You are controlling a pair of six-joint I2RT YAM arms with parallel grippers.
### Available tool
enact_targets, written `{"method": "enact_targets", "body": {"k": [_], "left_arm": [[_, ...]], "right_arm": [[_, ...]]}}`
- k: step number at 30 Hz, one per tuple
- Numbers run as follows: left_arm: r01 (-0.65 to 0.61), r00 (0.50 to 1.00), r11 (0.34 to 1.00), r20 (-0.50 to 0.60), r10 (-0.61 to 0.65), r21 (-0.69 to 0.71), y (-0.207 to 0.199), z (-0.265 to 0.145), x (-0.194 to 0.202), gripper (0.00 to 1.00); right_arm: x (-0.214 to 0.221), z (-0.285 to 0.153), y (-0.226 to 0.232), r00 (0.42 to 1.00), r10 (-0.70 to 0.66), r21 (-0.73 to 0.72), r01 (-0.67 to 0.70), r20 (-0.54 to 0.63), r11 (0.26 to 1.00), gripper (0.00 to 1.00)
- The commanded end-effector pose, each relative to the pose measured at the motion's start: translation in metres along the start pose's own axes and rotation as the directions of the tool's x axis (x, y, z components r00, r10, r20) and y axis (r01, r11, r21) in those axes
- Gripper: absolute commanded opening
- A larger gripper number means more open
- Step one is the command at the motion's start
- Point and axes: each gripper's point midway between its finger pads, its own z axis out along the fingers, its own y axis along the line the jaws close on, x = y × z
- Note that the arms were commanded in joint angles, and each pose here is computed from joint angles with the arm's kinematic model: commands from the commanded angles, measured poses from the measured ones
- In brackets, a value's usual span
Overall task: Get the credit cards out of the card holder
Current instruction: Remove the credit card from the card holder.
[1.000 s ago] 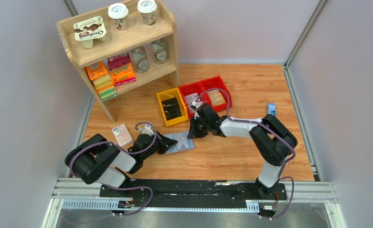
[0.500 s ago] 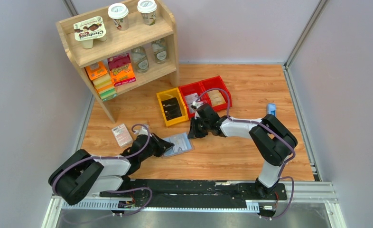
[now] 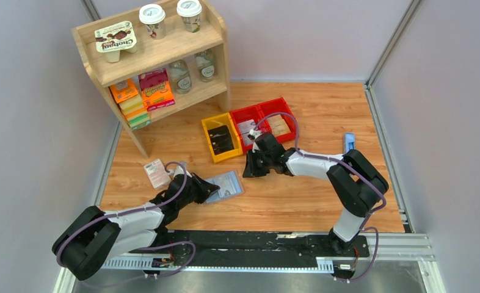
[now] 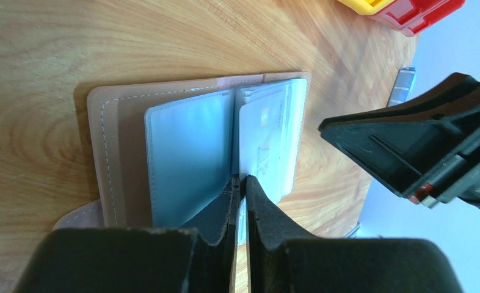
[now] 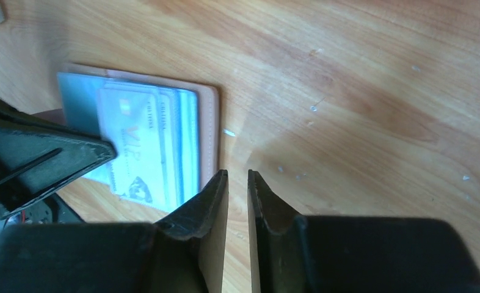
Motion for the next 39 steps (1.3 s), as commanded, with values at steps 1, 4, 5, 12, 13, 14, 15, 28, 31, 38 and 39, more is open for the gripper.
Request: {"method": "enact_targets", "body": {"k": [1,4,5,12,13,14,15,28,31,38,39], "left_arm": [[-0.023,1.0,0.999,-0.008,0.023,-0.038,0.016,0.0,0.004,0.12],[-0.034,0.999,0.999,-0.013,0.033,-0.025,0.012,0.001,0.004,0.12],[-0.038,0.999,0.999,-0.014,0.037,-0.021,0.011,0.001,0.004,0.1],[-0.055,0.997,0.998,-0.06,0.057,0.032,-0.008,0.009,0.01,0.05],[-0.053,0.996,0.998,-0.063,0.055,0.029,-0.006,0.01,0.011,0.05],[-0.05,0.996,0.998,-0.07,0.052,0.024,-0.005,0.01,0.012,0.05],[-0.044,0.997,0.999,-0.068,0.046,0.025,-0.005,0.011,0.012,0.05],[-0.006,1.0,1.0,-0.007,0.006,0.027,0.004,0.0,0.004,0.14],[-0.011,1.0,0.998,0.0,0.011,0.054,-0.001,-0.002,0.003,0.16],[-0.033,0.999,0.995,0.016,0.031,0.098,-0.011,-0.005,-0.001,0.15],[-0.033,0.999,0.995,0.016,0.031,0.099,-0.012,-0.005,-0.001,0.14]], "right_arm": [[-0.024,-0.022,0.045,0.994,-0.06,-0.122,0.07,0.086,0.99,0.22],[-0.025,-0.023,0.067,0.994,-0.062,-0.202,0.08,0.09,0.976,0.22],[-0.023,-0.021,0.07,0.995,-0.064,-0.213,0.08,0.08,0.974,0.22],[-0.01,0.0,0.078,0.998,-0.057,-0.251,0.064,0.034,0.966,0.21],[-0.008,0.003,0.075,0.998,-0.054,-0.245,0.059,0.028,0.968,0.21],[-0.006,0.006,0.072,0.998,-0.053,-0.239,0.057,0.022,0.969,0.21],[-0.002,0.01,0.069,0.999,-0.051,-0.232,0.052,0.011,0.971,0.21],[0.031,0.025,0.02,0.997,-0.01,-0.092,0.003,-0.077,0.996,0.17],[0.033,0.025,0.015,0.997,-0.004,-0.083,-0.003,-0.08,0.997,0.17],[0.035,0.026,0.011,0.996,-0.002,-0.076,-0.004,-0.088,0.997,0.17],[0.037,0.026,0.01,0.996,-0.002,-0.074,-0.005,-0.091,0.997,0.17]]}}
